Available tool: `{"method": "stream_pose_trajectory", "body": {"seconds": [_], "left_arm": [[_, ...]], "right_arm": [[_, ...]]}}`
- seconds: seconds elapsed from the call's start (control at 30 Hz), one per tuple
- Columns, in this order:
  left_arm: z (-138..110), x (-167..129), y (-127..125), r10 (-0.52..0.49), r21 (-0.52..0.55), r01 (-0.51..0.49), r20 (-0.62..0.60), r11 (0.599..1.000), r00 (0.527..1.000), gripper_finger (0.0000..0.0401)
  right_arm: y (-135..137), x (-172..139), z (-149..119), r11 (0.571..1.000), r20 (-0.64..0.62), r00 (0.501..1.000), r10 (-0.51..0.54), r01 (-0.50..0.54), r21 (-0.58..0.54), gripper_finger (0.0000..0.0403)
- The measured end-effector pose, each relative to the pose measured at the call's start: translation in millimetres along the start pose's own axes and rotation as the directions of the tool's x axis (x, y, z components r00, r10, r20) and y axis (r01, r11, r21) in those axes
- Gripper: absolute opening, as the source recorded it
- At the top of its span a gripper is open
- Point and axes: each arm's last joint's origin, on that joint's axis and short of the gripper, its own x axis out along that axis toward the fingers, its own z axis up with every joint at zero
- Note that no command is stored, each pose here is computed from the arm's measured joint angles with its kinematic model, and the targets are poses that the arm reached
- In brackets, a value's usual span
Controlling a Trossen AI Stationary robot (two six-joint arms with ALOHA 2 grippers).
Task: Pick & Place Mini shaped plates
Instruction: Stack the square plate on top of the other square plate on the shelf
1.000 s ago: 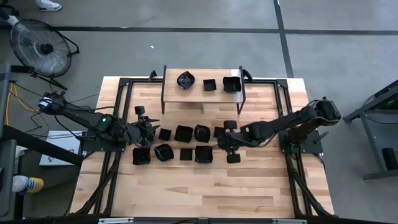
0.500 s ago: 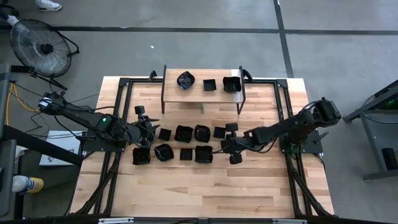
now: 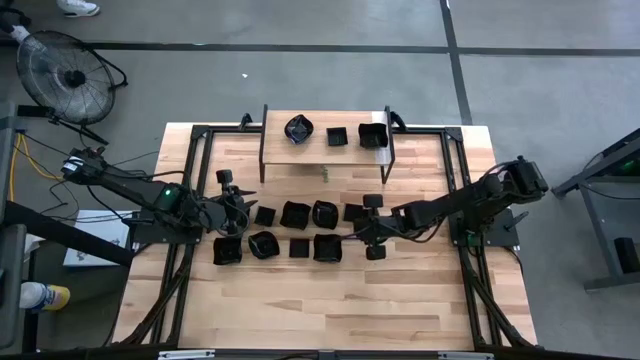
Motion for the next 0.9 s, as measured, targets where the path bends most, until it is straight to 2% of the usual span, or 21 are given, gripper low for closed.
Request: {"method": "stream_pose_trajectory", "body": {"seconds": [0.1,0.47,0.9], "left_arm": [[0,0,0,0.000,0.001,0.000,0.000,1.000,1.000,0.0103],[0,0,0,0.009,0.000,-0.009,-0.001,1.000,1.000,0.0103],[0,0,0,0.011,0.002,-0.011,-0.002,1.000,1.000,0.0103]], "right_arm": [[-2,1,2,1.000,0.015,1.000,-0.004,0.003,0.010,0.0180],[-6,4,6,0.999,0.053,0.999,-0.011,0.009,0.037,0.0173],[1,29,-3,0.999,-0.017,0.999,-0.039,0.040,0.014,0.0172]]}}
